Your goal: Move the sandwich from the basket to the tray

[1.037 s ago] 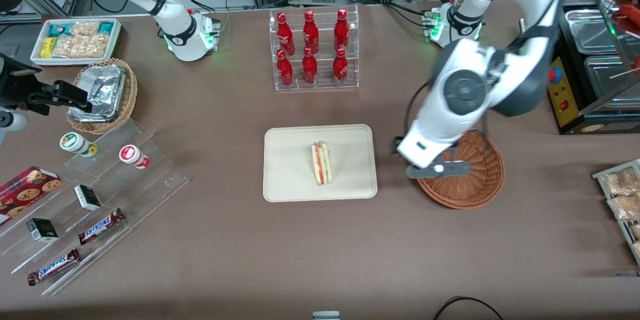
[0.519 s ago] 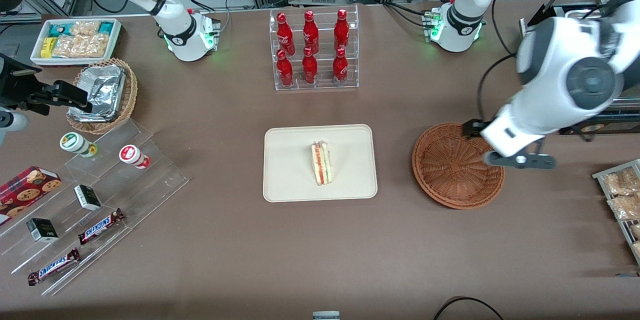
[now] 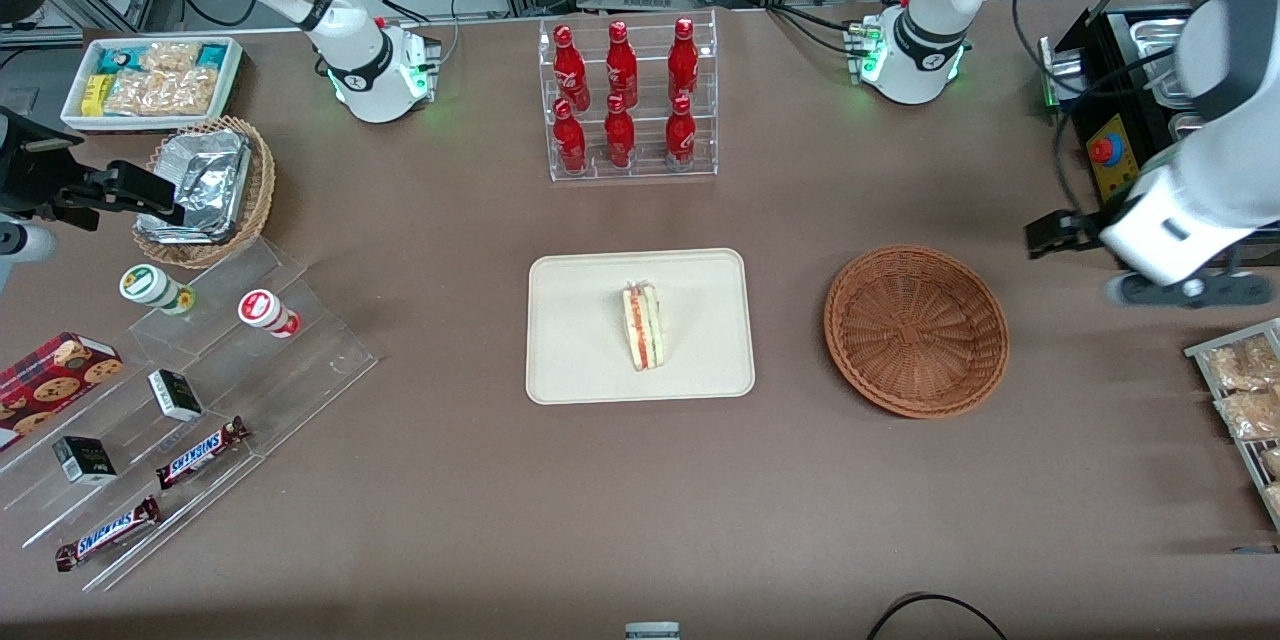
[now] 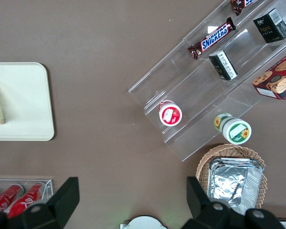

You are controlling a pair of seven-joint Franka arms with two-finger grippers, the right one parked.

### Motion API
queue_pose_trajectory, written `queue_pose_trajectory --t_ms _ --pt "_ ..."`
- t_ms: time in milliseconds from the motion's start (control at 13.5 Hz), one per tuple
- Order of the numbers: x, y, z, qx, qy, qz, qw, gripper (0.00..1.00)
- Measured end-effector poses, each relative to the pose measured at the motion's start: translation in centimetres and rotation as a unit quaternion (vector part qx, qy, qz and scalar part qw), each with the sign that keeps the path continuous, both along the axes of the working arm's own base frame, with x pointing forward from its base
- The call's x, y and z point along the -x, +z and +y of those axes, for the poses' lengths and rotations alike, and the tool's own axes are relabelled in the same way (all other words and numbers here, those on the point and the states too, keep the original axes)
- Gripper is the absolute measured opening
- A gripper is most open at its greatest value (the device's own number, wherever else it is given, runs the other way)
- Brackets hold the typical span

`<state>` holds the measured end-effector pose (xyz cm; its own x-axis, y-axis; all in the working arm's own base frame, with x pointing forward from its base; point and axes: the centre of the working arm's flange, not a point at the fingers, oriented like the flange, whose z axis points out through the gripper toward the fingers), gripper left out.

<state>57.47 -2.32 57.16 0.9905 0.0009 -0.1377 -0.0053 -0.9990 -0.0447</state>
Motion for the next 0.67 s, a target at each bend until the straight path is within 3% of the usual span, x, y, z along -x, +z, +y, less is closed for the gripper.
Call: queue_pose_trajectory --t_ms 667 --pt "0.5 4.1 5.2 -0.004 0.047 -0.022 0.9986 1.0"
